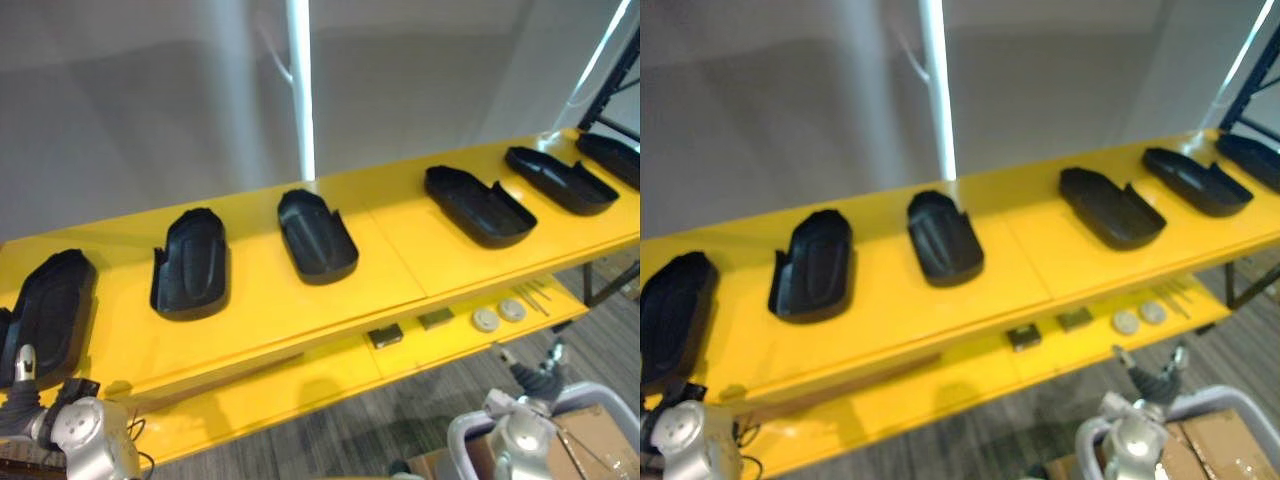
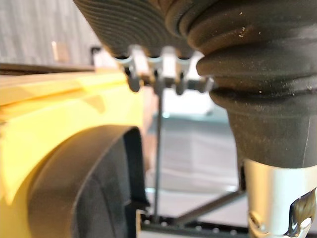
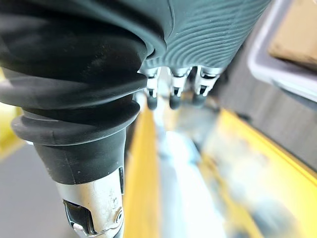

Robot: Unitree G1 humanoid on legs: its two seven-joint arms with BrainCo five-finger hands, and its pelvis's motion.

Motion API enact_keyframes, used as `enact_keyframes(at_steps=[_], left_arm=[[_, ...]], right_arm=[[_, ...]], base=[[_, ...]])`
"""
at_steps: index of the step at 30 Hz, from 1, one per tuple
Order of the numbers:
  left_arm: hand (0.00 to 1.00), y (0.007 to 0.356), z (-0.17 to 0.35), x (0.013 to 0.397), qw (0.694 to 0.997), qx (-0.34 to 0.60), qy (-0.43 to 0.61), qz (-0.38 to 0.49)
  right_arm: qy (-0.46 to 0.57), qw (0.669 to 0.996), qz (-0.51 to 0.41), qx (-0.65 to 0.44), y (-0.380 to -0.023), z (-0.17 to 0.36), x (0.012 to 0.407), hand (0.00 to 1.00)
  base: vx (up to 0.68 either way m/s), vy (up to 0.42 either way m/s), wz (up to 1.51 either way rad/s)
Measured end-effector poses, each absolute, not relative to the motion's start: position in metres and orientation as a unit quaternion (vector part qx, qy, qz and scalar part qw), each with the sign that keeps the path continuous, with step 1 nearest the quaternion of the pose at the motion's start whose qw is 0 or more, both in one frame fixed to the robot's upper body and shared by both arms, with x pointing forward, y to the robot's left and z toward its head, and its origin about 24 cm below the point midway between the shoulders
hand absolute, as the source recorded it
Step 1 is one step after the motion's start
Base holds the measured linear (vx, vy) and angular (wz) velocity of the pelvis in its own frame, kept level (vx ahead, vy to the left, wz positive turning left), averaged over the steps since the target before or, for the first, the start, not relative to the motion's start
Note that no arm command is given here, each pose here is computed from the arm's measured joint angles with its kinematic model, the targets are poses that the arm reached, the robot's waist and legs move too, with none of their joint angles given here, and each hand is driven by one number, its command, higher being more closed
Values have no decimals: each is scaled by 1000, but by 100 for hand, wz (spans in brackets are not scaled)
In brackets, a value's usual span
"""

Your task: Walk over and take plastic housings, then place them on the shelf

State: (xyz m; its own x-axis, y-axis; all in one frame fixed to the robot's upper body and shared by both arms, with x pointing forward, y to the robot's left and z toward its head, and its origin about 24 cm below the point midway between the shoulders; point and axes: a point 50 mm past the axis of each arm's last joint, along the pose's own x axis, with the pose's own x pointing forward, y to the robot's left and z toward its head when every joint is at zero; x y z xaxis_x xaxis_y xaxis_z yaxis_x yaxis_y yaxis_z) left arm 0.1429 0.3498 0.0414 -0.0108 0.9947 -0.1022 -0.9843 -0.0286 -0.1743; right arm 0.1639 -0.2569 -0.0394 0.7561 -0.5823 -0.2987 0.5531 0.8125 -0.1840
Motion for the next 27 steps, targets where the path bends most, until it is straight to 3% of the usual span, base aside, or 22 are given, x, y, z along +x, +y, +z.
enact_keyframes(at_steps=[6, 27], left_arm=[[0, 349, 47, 147, 703, -101, -33, 703], [0, 347, 42, 158, 732, -89, -8, 675]], right_arm=[[275, 928, -250, 10, -245, -75, 145, 0], [375, 919, -110, 48, -211, -115, 131, 0]], base=[[0, 4, 5], [-2, 6, 4]])
